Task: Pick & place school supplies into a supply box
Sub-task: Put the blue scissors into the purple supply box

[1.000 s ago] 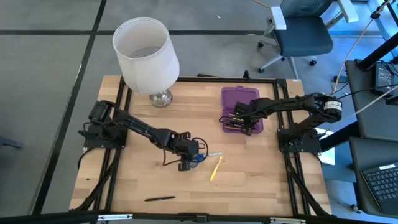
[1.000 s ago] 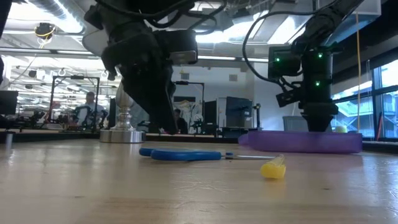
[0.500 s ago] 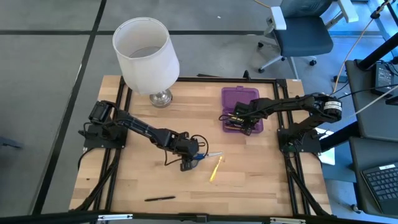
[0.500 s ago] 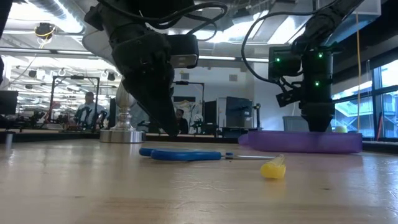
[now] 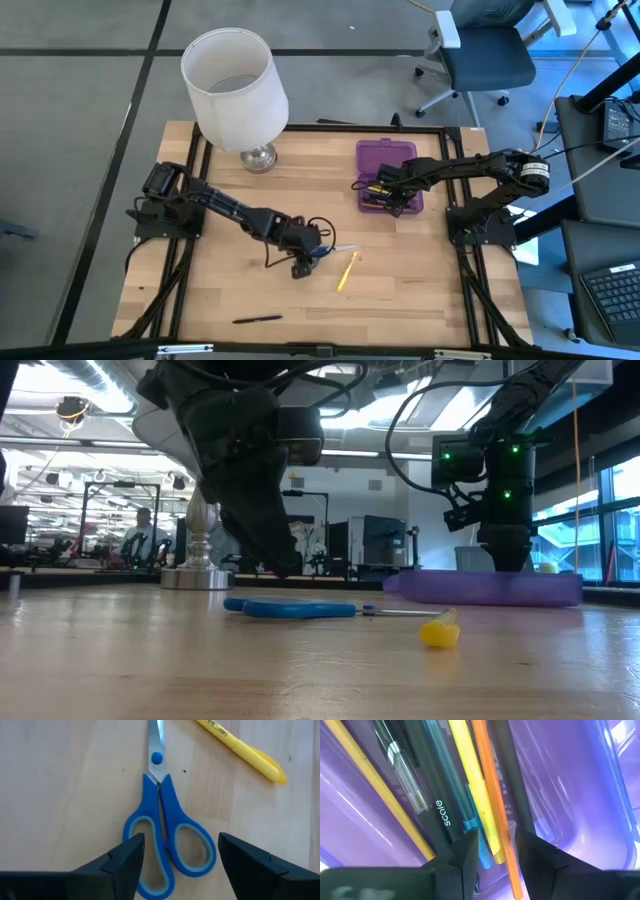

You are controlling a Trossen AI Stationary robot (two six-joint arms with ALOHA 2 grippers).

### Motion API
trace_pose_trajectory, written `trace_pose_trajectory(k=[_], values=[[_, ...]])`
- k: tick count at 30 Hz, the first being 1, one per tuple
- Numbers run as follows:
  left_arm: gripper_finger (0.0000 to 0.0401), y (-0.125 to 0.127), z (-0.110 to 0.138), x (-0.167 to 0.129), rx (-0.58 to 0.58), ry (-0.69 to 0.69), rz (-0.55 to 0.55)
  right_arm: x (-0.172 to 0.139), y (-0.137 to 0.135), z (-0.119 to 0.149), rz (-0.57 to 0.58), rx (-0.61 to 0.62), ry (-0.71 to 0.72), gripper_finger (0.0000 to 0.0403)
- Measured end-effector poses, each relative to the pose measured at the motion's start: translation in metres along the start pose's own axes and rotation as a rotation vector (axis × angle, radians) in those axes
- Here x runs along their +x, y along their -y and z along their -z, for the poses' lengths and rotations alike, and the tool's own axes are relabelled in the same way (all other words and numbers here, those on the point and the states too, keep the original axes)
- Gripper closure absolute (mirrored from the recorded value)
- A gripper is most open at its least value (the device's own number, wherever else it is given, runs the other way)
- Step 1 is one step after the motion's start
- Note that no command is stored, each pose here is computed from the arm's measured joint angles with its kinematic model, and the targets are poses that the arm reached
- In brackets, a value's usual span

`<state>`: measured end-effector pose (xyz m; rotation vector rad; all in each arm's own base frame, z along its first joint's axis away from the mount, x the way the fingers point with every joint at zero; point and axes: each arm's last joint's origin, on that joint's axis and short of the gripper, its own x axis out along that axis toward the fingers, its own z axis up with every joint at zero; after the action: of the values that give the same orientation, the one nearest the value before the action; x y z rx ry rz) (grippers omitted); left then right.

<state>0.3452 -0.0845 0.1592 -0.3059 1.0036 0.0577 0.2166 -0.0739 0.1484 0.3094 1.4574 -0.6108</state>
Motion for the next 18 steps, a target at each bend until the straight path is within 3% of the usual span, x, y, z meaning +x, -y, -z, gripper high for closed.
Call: trace_pose_trajectory(k=[6,11,18], values=[[0.0156,0.009,0.005,-0.001,0.035,0.012,-0.014,0.0,0.0,-0.001,-0.002,0.0,0.007,0.0271],[0.0159,0.009,0.007,0.002,0.021,0.06,-0.133,0.0,0.0,-0.001,-0.002,0.0,0.007,0.0271],[0.0165,0.006,0.015,0.015,-0.024,-0.003,-0.148,0.0,0.0,-0.001,-0.002,0.001,0.006,0.0271]])
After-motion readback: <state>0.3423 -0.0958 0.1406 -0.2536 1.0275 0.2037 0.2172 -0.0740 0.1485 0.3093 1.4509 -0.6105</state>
